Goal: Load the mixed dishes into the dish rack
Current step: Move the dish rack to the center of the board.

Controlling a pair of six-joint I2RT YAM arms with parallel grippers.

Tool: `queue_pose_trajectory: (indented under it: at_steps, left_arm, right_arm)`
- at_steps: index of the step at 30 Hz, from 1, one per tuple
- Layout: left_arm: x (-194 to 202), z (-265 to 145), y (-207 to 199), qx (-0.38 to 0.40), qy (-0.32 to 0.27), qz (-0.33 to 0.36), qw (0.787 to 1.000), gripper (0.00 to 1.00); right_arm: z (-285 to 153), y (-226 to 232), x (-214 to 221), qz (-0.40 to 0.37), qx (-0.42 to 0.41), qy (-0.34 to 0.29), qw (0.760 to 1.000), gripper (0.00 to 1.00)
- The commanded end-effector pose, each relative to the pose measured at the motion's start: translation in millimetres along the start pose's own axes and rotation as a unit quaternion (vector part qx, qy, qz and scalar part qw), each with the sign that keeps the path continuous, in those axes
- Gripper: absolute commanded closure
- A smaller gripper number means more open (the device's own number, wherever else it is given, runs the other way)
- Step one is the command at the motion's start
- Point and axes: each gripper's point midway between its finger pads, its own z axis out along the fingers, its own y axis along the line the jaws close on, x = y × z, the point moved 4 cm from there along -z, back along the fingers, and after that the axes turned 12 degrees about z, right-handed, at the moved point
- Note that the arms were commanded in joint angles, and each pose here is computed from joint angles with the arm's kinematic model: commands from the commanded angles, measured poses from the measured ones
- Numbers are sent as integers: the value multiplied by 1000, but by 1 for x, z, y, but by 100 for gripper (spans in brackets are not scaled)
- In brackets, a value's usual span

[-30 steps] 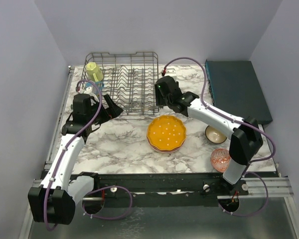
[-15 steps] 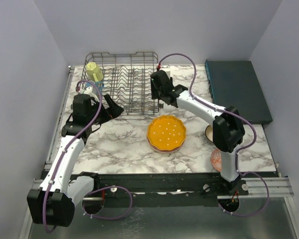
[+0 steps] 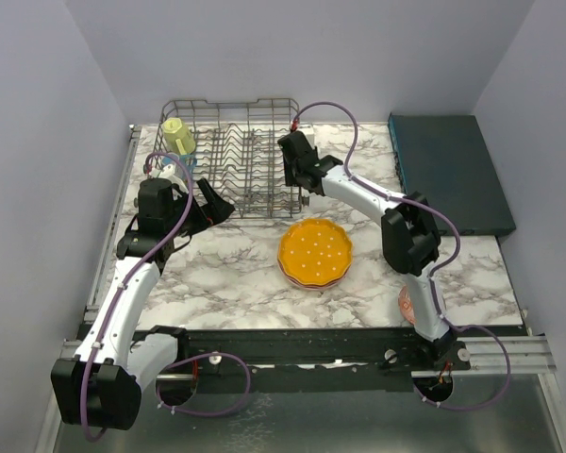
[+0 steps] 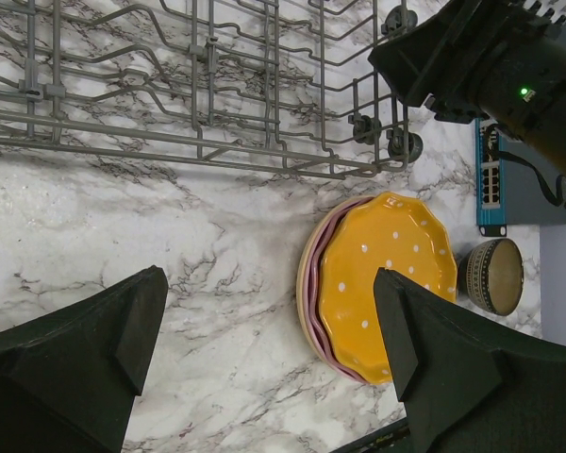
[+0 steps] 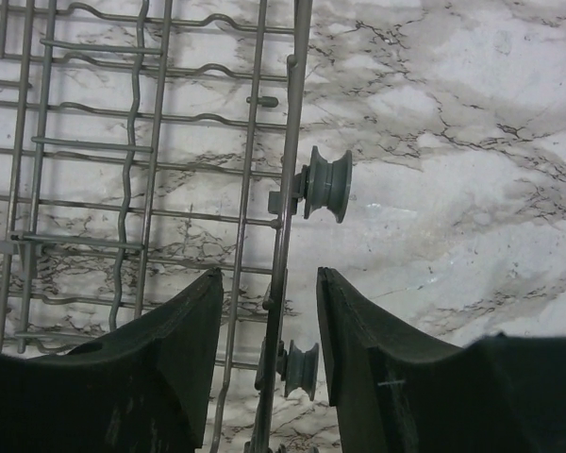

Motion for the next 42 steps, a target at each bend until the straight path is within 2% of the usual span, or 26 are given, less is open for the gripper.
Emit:
queue_pose_trajectory:
  at_steps: [1, 14, 18, 26, 29, 42]
  left_arm:
    - [-1, 0, -2, 8, -6, 4, 1000, 1]
    - [0, 2, -2, 8, -2, 3, 1000, 1]
    - [0, 2, -2, 8, -2, 2, 1000, 1]
    - [0, 2, -1, 6, -2, 3, 1000, 1]
    - [0, 2, -1, 5, -3, 4, 1000, 1]
    - [1, 3, 1, 1, -1, 4, 1000, 1]
  right_arm:
    - [12, -3, 9, -17, 9, 22, 1000, 52]
    - [20, -7, 15, -32, 19, 29, 999, 81]
    - [20, -11, 14, -29, 22, 28, 999, 98]
    - [22, -33, 8, -9, 37, 22, 999, 99]
    - [20, -56, 3, 11, 50, 18, 999, 99]
    - [14, -106, 4, 49, 75, 22, 996, 100]
